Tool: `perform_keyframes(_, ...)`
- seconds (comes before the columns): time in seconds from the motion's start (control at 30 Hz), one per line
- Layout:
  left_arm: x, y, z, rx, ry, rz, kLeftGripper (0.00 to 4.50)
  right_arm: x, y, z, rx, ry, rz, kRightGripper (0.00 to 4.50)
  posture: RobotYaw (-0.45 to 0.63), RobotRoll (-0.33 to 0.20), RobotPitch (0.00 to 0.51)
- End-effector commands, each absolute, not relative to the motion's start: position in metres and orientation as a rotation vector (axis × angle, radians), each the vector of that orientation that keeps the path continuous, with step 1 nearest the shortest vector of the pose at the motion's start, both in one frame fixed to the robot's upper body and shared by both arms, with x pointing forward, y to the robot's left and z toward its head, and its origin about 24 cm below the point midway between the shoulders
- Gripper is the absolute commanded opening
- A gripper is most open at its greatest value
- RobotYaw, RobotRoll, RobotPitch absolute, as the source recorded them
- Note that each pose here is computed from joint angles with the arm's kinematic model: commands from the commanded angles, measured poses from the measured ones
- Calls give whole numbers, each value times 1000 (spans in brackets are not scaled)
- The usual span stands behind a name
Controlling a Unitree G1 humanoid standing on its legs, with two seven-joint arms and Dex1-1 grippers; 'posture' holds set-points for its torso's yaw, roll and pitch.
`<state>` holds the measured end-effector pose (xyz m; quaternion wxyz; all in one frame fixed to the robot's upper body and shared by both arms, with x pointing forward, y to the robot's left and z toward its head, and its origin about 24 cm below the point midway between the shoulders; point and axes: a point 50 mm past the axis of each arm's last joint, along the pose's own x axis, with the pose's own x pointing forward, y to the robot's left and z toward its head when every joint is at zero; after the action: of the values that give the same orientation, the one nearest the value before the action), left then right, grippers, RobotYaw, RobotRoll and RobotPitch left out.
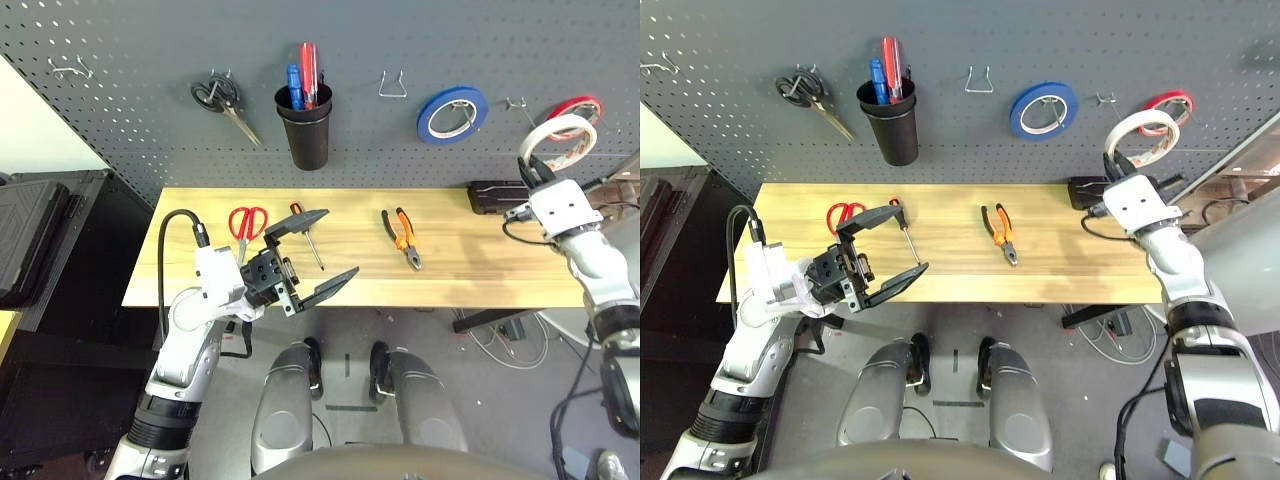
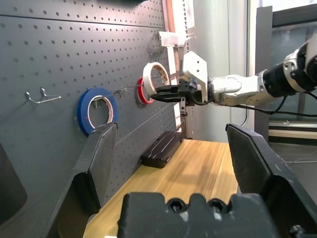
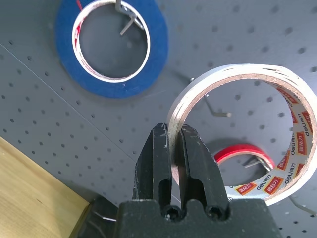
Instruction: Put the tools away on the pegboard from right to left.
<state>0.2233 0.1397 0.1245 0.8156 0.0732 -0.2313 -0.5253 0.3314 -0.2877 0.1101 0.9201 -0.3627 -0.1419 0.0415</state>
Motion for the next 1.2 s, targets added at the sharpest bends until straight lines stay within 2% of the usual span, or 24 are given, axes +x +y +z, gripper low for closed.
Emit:
perform_keyframes(0.03,226,138,115,184,-448,-1141,4500,341,-284,106,-737,-211,103,43,136,0,175)
perform_keyframes(0.27,231,134,117,204,-464,-1136,4500,361,-270,110,-706,-134,103,43,148,0,174)
perform_keyframes(0.5,232,134,117,213,-457,-1136,4500,369,-262,110,-654,-102,68,43,149,0,179)
perform_keyframes(0.53,232,134,117,212,-453,-1136,4500,370,-262,111,-639,-114,62,497,150,0,180)
perform_keyframes(0.6,232,135,116,214,-446,-1136,4500,368,-259,114,-614,-164,64,1014,152,0,185)
perform_keyframes(0.7,232,135,116,219,-440,-1133,4500,362,-259,118,-588,-259,63,2119,152,0,185)
perform_keyframes(0.9,230,138,113,231,-412,-1132,4500,337,-260,110,-602,-396,112,4465,139,0,202)
perform_keyframes(1.03,231,142,107,271,-323,-1130,4500,321,-256,100,-609,-422,164,4465,128,0,211)
perform_keyframes(1.2,232,151,96,357,-172,-1133,4500,299,-245,76,-533,-275,225,4465,122,0,221)
